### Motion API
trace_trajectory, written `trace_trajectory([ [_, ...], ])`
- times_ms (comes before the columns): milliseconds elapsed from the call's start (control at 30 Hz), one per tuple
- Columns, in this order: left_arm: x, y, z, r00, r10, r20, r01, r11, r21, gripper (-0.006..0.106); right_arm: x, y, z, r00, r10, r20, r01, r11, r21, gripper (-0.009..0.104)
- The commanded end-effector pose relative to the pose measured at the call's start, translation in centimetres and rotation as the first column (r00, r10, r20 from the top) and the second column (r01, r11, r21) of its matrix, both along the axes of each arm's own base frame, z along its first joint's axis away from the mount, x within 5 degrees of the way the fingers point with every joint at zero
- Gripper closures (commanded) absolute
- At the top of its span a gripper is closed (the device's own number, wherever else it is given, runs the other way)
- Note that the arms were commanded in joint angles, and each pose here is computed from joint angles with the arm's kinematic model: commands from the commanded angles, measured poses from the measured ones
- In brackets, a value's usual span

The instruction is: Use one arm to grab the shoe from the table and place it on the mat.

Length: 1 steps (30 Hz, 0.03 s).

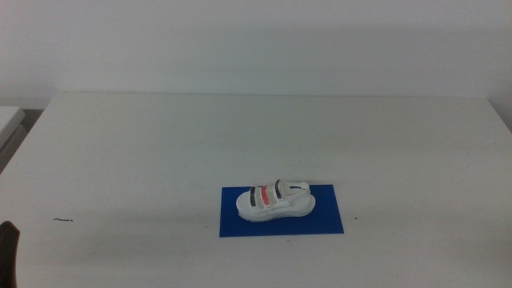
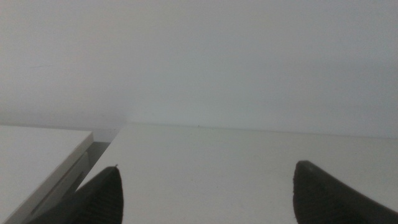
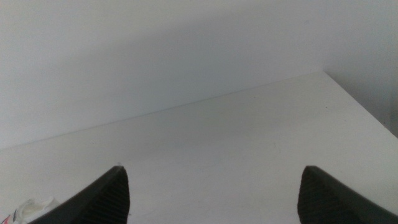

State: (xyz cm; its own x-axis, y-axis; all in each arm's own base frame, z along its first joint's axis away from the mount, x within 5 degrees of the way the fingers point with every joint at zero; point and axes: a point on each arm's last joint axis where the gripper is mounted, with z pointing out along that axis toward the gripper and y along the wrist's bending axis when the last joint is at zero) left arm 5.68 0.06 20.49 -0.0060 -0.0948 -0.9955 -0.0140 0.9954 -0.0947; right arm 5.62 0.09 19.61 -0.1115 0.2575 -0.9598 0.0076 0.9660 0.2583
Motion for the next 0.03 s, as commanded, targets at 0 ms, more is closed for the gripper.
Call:
trace_trajectory([
  [0, -0.03, 0.0, 0.02, 1.0, 0.0, 0.005, 0.0, 1.0, -0.007, 0.007, -0.02, 0.0, 0.02, 1.0, 0.002, 0.011, -0.002, 1.0, -0.011, 0.016],
])
